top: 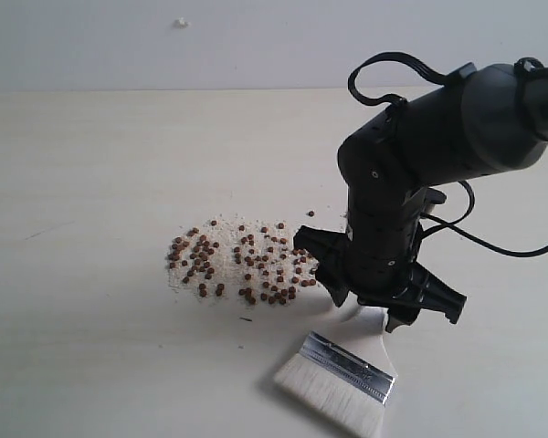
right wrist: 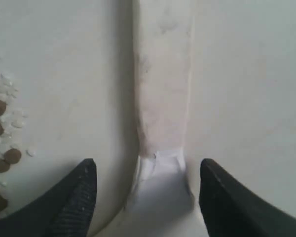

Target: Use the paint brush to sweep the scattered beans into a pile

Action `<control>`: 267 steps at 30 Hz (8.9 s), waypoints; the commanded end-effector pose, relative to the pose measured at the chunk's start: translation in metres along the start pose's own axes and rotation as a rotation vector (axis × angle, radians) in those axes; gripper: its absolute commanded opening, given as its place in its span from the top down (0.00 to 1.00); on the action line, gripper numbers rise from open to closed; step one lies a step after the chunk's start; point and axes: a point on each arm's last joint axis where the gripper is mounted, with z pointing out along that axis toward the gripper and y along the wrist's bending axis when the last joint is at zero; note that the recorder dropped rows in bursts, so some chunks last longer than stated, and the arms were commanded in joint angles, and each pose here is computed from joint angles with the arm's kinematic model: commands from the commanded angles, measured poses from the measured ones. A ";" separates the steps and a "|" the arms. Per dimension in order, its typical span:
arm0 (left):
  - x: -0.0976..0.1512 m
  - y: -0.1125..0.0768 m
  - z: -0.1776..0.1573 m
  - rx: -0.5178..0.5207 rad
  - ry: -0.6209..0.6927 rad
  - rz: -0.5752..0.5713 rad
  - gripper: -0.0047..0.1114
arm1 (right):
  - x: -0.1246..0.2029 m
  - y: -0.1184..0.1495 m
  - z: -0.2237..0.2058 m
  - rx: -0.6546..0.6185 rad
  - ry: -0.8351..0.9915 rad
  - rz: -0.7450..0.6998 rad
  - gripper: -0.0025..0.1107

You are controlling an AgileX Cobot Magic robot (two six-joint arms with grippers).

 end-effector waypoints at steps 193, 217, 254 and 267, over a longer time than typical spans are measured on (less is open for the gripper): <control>-0.001 0.000 0.000 0.004 -0.008 -0.006 0.96 | -0.013 -0.004 -0.024 -0.087 -0.220 -0.890 0.98; -0.001 0.000 0.000 0.004 -0.008 -0.006 0.96 | -0.016 -0.008 -0.024 -0.012 -0.232 -1.024 0.98; -0.001 0.000 0.000 0.004 -0.008 -0.006 0.96 | -0.013 -0.023 -0.065 -0.027 -0.257 -1.156 0.98; -0.001 0.000 0.000 0.004 -0.008 -0.006 0.96 | -0.011 -0.035 -0.111 -0.089 -0.312 -1.173 0.98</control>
